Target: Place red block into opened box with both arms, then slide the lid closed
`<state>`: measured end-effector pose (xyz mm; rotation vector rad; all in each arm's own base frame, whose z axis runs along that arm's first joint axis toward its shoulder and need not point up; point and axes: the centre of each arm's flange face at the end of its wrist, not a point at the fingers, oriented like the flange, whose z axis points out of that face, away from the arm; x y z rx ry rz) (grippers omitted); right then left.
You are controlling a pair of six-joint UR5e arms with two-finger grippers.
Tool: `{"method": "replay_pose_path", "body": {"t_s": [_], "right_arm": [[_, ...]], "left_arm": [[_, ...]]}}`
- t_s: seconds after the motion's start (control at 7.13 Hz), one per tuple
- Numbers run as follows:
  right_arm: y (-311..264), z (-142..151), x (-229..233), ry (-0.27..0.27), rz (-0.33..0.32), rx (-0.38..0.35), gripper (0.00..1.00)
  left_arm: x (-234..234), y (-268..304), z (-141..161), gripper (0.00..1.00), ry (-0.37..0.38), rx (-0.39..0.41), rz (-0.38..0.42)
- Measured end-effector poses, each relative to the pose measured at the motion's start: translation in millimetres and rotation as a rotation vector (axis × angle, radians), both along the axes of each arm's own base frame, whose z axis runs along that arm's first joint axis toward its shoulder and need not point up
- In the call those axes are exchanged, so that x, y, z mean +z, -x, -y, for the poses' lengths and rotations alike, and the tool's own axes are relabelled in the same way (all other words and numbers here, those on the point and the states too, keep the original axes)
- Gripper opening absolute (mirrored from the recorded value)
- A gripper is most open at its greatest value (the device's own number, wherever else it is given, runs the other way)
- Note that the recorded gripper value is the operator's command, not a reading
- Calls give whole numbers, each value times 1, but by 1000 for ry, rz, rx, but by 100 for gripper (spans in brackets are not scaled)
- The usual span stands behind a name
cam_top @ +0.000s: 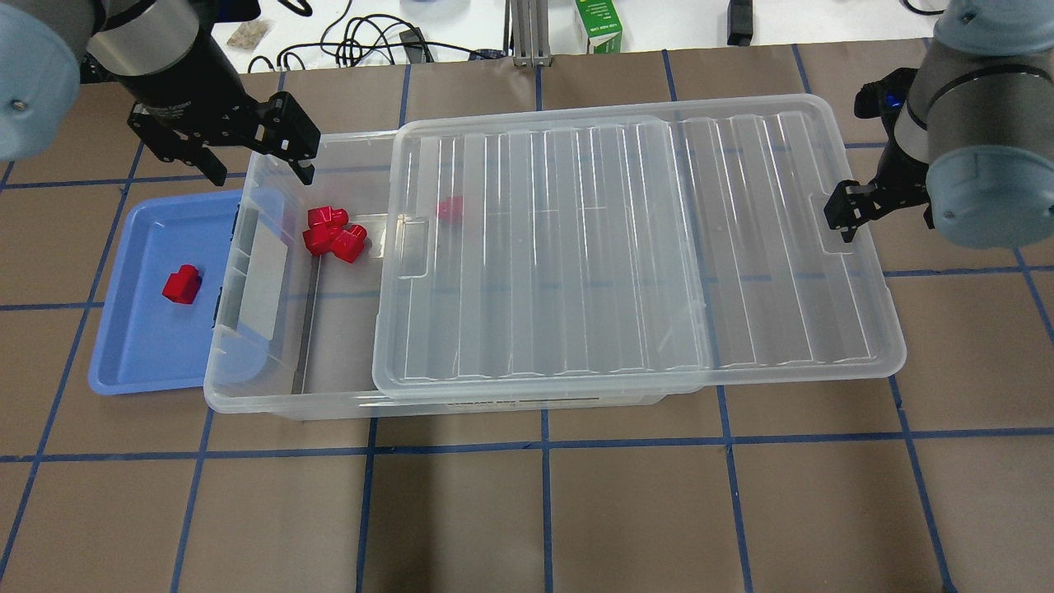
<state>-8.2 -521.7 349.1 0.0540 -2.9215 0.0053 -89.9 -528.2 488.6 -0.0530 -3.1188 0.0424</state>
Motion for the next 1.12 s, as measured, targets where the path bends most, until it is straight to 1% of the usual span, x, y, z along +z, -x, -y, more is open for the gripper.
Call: {"method": "replay_pose_path", "body": {"t_s": [0.28,0.42,0.56,0.7,0.84,0.98,1.12], "right_arm": [[-3,-3,13,-2,9,-2,100],[-9,-7,35,6,26,1,100],[-21,-11,66,21,59,16,100],[-43,-15,99,28,95,40,100],[-76,-21,125,30,136,46,100],[-113,-31,140,34,177,11,100],[-140,-39,145,38,201,-43,100]], "left_arm": [[-38,-82,30,100,-16,32,-18],[-60,-128,40,100,-37,41,-37],[-84,-172,46,100,-59,17,-54],[-113,-206,53,100,-65,-50,-61],[-144,-234,61,100,-53,-101,-58],[-178,-255,70,100,-41,-125,-54],[-212,-268,76,100,-34,-147,-48]]}}
